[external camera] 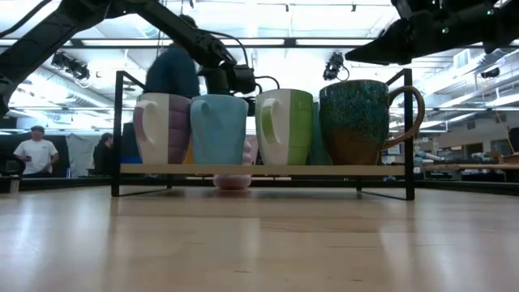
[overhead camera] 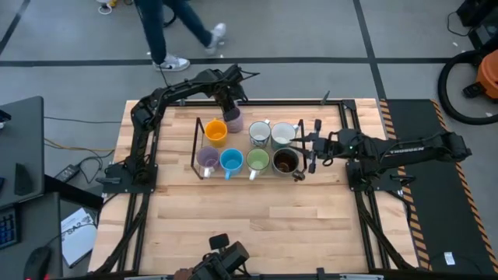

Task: Place coffee mugs
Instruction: Put the light violet mug on the shelf

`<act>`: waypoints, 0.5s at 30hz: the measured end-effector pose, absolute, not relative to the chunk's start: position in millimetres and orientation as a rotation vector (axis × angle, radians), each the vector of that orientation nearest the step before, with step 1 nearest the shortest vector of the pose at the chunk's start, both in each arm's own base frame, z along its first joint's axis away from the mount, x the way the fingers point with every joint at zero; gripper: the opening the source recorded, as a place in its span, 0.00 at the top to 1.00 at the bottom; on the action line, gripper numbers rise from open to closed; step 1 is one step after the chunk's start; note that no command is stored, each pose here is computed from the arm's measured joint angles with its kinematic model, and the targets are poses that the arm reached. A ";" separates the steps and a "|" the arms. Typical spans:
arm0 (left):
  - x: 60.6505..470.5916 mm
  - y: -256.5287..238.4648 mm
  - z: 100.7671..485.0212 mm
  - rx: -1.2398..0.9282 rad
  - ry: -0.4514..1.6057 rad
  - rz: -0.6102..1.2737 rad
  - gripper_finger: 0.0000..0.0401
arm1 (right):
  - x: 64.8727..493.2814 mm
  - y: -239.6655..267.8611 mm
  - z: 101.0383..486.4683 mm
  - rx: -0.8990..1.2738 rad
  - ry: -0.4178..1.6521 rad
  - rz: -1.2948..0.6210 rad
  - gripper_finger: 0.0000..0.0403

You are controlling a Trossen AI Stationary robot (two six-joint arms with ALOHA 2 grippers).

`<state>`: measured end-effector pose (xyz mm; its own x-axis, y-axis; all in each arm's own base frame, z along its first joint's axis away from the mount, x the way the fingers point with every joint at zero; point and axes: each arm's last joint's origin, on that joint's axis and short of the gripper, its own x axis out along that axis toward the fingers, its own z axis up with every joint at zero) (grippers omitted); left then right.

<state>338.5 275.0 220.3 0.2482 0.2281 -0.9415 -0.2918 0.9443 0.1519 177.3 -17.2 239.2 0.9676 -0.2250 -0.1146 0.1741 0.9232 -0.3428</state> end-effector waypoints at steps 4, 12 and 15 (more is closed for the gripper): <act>338.4 275.2 220.3 -0.058 1.271 0.353 0.93 | 177.9 -17.7 238.2 -0.339 0.161 -0.207 0.75; 340.6 272.8 220.3 -0.047 1.271 0.348 0.93 | 178.0 -17.7 238.2 -0.337 0.160 -0.207 0.75; 343.4 270.6 223.9 -0.024 1.276 0.355 0.93 | 178.0 -17.7 238.2 -0.336 0.160 -0.207 0.75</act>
<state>343.4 270.6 223.9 0.2439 0.2465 -0.9379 -0.2731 0.9455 0.1775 178.0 -17.7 238.2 0.9663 -0.2271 -0.1212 0.1740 0.9232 -0.3426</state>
